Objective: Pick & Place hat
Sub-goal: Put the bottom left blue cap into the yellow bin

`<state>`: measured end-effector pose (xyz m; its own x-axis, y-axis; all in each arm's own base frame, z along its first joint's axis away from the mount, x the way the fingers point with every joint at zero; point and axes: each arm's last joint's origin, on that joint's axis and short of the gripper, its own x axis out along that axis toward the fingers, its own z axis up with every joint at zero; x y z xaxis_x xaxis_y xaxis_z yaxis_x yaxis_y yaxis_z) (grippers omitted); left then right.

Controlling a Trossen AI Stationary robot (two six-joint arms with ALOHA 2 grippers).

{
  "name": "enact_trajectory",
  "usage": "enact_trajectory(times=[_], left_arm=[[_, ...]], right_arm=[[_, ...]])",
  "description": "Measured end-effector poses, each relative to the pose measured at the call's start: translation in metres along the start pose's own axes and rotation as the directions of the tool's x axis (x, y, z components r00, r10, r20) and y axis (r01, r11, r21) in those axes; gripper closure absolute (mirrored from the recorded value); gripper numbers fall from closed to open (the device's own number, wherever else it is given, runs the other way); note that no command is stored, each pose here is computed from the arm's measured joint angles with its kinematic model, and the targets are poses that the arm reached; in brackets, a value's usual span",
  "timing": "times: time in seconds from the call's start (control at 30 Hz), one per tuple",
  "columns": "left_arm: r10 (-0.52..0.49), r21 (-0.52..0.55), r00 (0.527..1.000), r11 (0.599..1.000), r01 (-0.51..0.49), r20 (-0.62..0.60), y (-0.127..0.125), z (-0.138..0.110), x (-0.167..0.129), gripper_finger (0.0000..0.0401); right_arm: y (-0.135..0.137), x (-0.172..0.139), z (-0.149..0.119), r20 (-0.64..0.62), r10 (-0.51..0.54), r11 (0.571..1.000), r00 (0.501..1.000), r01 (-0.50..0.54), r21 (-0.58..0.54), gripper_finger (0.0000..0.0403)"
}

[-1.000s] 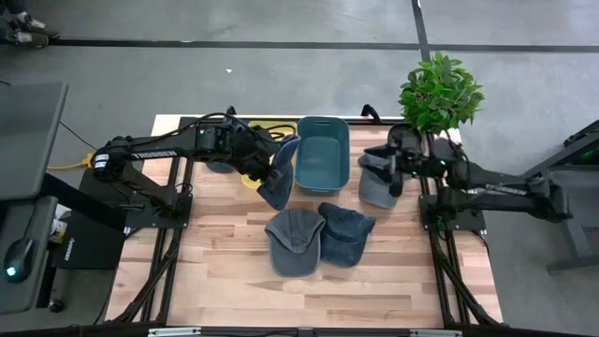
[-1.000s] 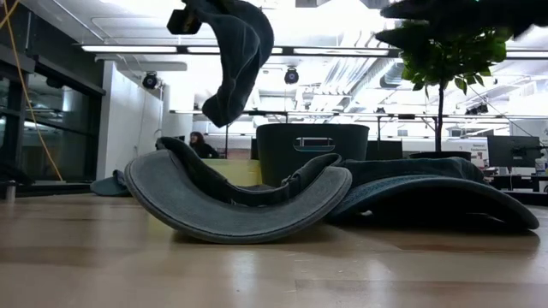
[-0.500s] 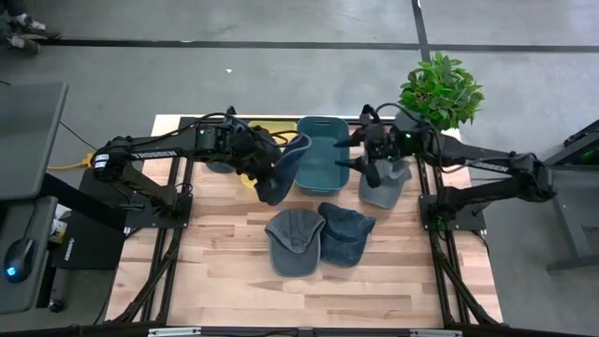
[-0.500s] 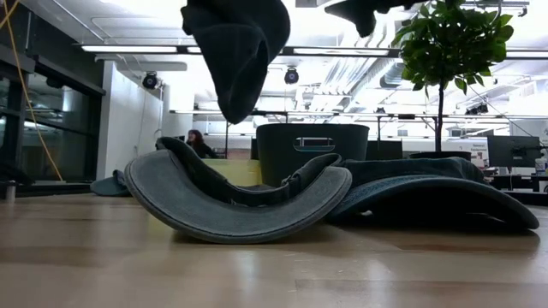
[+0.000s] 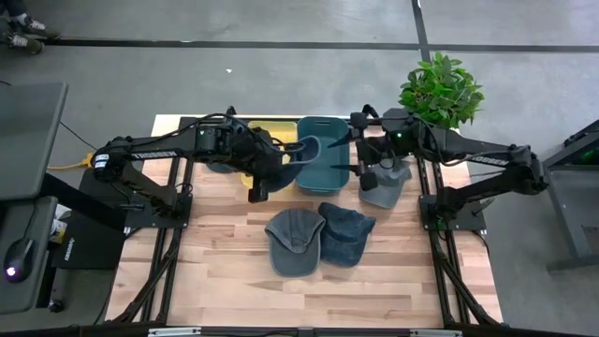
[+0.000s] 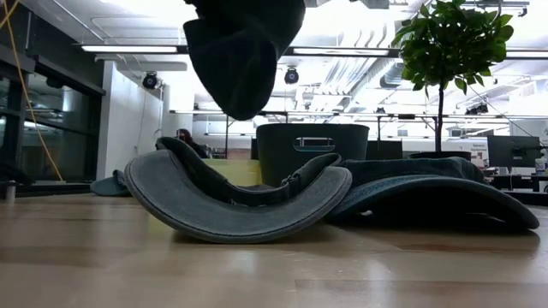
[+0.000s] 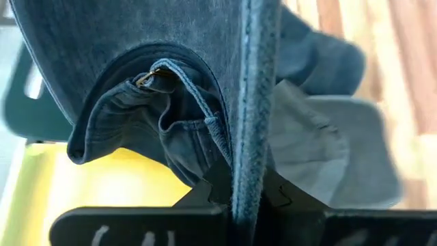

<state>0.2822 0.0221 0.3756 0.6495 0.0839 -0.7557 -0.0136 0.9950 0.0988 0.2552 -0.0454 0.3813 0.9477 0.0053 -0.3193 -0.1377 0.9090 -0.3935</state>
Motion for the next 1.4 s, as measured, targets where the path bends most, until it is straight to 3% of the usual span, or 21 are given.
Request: enact_trajectory(times=[0.13, 0.37, 0.6, 0.83, 0.97, 1.1, 1.4], left_arm=[[0.102, 0.198, 0.994, 0.976, -0.094, -0.032, -0.006, -0.002, 0.0, 0.0393], [0.308, 0.445, 0.951, 0.855, -0.265, -0.025, -0.016, 0.0, -0.003, 0.0393], [0.372, 0.495, 0.928, 0.81, -0.313, -0.022, -0.016, 0.0, -0.004, 0.0393], [0.448, 0.628, 0.892, 0.71, -0.318, -0.055, -0.014, -0.003, -0.005, 0.0393], [0.471, 0.694, 0.88, 0.655, -0.298, -0.067, -0.013, -0.004, -0.005, 0.0393], [0.475, 0.732, 0.877, 0.62, -0.281, -0.065, -0.013, -0.004, -0.005, 0.0393], [0.472, 0.797, 0.879, 0.555, -0.238, -0.065, -0.013, -0.004, -0.005, 0.0393]], right_arm=[[0.007, -0.001, 0.008, -0.032, -0.057, 0.989, 0.998, 0.052, -0.14, 0.0171], [0.024, 0.012, 0.01, -0.124, -0.146, 0.937, 0.981, 0.097, -0.335, 0.0171], [0.049, 0.038, 0.011, -0.192, -0.179, 0.855, 0.965, 0.056, -0.516, 0.0171], [0.061, 0.058, 0.016, -0.191, -0.337, 0.749, 0.922, 0.139, -0.648, 0.0171], [0.063, 0.067, 0.014, -0.198, -0.361, 0.723, 0.911, 0.139, -0.677, 0.0171], [0.065, 0.077, 0.008, -0.221, -0.354, 0.72, 0.909, 0.114, -0.685, 0.0171], [0.065, 0.097, 0.003, -0.204, -0.398, 0.66, 0.894, 0.124, -0.741, 0.0171]])
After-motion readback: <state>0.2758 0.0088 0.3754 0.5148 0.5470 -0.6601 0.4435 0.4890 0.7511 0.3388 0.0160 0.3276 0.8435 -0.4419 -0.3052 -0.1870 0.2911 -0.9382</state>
